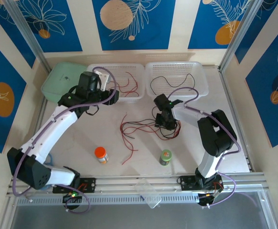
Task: Untangle the cables
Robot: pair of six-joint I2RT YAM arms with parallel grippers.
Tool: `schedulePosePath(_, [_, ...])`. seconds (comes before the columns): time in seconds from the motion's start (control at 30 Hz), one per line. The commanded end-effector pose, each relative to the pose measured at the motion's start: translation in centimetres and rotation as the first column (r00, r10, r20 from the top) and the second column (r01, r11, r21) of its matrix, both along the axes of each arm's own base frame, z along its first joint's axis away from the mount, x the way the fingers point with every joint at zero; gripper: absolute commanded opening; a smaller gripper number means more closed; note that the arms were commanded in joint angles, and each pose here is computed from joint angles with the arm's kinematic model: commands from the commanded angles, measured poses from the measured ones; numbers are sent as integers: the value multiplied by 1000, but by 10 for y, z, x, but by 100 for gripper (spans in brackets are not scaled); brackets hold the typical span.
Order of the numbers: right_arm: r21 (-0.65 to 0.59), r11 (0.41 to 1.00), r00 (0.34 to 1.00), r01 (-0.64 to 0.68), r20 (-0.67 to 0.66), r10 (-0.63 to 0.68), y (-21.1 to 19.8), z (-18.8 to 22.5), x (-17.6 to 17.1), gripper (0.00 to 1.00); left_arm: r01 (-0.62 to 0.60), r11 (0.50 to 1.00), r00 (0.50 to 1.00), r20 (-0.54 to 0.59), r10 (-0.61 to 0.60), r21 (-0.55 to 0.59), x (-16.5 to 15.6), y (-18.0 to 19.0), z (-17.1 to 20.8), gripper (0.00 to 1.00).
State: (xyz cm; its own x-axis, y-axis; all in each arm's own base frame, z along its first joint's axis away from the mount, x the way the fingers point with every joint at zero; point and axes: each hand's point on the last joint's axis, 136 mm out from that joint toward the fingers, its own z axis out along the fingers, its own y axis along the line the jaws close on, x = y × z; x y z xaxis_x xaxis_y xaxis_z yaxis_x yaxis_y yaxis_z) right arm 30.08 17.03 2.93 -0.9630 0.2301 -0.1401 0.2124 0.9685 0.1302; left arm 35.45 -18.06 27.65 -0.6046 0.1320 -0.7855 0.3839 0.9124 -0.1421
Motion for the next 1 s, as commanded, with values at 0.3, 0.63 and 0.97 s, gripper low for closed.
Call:
schedulePosePath(0.3, [35, 999, 1000, -9, 19, 8, 12, 2, 13, 18, -7, 1000, 1000, -23, 6, -30, -13, 3, -6, 69])
schedulePosePath(0.63, [77, 997, 993, -29, 112, 21, 11, 47, 11, 0, -4, 998, 999, -32, 3, -56, -20, 3, -5, 69])
schedulePosePath(0.97, [162, 978, 928, -132, 367, 64, 11, 180, 5, 0, -6, 995, 997, -72, -1, -100, -35, 0, -13, 69])
